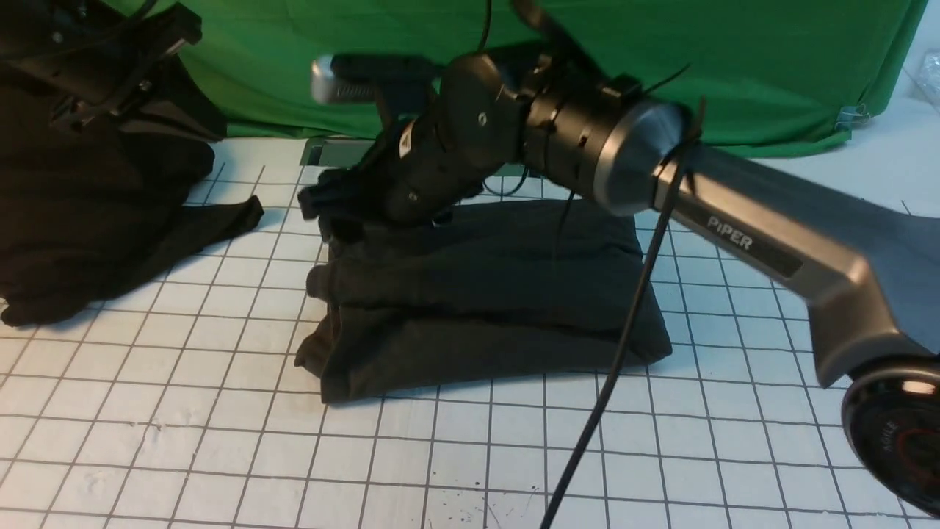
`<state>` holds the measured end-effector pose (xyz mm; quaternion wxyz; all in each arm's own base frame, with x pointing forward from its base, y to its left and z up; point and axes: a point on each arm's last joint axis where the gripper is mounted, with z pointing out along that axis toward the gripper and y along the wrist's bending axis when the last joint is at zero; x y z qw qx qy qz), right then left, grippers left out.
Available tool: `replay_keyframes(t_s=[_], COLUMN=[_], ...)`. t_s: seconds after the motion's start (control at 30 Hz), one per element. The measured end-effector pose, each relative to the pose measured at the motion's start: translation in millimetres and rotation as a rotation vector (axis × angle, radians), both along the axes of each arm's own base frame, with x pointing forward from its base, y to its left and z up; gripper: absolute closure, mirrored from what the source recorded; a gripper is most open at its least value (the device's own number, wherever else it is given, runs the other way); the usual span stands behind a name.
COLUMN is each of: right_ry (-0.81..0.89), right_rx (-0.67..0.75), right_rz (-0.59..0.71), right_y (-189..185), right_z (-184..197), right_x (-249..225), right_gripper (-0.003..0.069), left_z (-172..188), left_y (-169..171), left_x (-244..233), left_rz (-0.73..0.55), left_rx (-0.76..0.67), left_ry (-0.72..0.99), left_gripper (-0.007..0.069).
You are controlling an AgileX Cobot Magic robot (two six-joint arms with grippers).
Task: Fold a long-sleeved shirt over a white checkered tablecloth.
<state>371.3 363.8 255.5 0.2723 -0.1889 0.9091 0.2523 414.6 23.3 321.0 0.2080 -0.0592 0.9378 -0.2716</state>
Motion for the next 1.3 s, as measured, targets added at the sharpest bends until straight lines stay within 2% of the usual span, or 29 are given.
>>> replay_keyframes(t_s=[0.03,0.1,0.17,0.23,0.3,0.33,0.43,0.5,0.57,0.67,0.8,0.9,1.13,1.3], right_ry=[0.018,0.055,0.062,0.055,0.026,-0.002,-0.009,0.016,0.121,0.205,0.232,0.229,0.292,0.338], right_rx=[-0.017,-0.084,-0.138,-0.231,-0.254,-0.265,-0.281,-0.304,-0.384,-0.456,-0.477,-0.481,-0.505,-0.525], right_rz=[0.000,0.001,0.004,-0.002,-0.013,-0.043,-0.105,-0.113,-0.107,-0.095,-0.096,-0.104,-0.127,-0.120], right_y=[-3,-21,-39,-73,-91,-117,-157,-166,-178,-181,-181,-181,-192,-195], right_z=[-2,8,24,52,71,93,113,108,76,28,-9,-23,-47,-63], right_x=[0,3,5,7,6,5,-2,-5,-14,-14,-8,-2,5,3], right_gripper=[0.0059,0.0036,0.0060,0.0111,0.0132,0.0138,0.0129,0.0115,0.0079,0.0069,0.0069,0.0069,0.0069,0.0069], left_z=[0,5,10,17,21,24,18,10,-12,-35,-60,-78,-128,-143], left_y=[0,0,0,-2,-5,-11,-31,-39,-59,-79,-97,-111,-118,-112], left_x=[0,-3,-9,-19,-25,-34,-43,-45,-49,-52,-47,-40,-23,-17], left_rz=[0.000,0.017,0.024,0.030,0.024,0.008,-0.041,-0.055,-0.086,-0.111,-0.131,-0.147,-0.144,-0.107], left_rx=[0.001,0.003,0.017,0.034,0.046,0.062,0.101,0.117,0.177,0.253,0.307,0.304,0.331,0.404], left_ry=[0.001,0.002,-0.004,-0.004,-0.009,-0.008,0.027,0.062,0.140,0.197,0.238,0.247,0.311,0.312], left_gripper=[0.0618,0.0618,0.0618,0.0617,0.0614,0.0605,0.0567,0.0536,0.0454,0.0338,0.0206,0.0143,0.0116,0.0166])
